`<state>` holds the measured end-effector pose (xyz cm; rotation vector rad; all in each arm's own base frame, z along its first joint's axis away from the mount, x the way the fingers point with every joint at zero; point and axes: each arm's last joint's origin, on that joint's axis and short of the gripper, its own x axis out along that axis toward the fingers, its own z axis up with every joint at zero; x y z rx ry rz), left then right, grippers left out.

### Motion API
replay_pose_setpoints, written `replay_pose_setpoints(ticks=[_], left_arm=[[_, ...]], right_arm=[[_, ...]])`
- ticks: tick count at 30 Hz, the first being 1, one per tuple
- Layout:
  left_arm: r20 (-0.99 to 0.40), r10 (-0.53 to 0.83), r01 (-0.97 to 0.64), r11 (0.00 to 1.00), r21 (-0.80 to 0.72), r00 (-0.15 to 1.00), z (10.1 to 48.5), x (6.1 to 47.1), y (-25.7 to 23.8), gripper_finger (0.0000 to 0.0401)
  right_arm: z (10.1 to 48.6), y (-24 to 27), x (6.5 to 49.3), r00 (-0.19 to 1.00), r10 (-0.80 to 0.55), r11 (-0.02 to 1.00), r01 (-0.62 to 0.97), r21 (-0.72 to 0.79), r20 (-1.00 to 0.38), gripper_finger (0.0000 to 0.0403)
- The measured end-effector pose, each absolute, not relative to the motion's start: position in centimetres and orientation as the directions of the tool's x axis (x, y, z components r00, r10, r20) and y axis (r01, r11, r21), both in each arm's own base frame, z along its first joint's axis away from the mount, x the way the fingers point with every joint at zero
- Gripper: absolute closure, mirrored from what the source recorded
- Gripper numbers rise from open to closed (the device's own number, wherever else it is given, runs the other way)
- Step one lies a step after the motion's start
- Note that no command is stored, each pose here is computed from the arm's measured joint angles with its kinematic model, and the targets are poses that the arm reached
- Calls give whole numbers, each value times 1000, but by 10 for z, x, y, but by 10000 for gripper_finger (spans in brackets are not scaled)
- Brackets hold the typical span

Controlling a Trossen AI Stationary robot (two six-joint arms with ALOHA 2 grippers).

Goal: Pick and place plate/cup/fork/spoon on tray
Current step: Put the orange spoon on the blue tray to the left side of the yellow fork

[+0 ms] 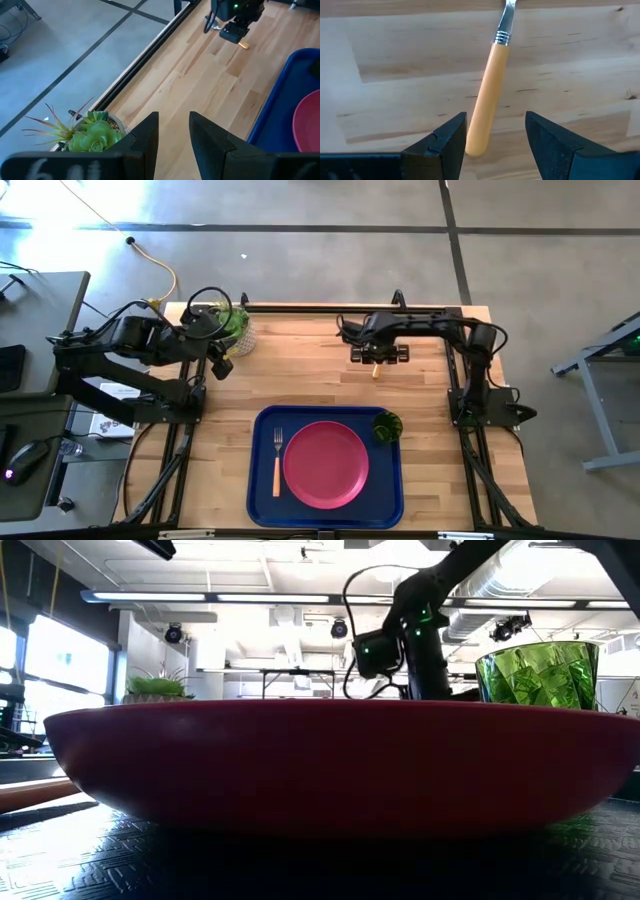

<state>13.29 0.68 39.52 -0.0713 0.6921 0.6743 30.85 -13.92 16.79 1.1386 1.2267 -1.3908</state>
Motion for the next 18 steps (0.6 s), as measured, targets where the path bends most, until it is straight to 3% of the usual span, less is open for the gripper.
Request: replay_pose_setpoints(ticks=[18], left_arm=[[-613,548,-594,790,155,569,395,133,7,302]], right_arm=[[140,-163,292,-47,-5,-106,993,-46,-999,211]])
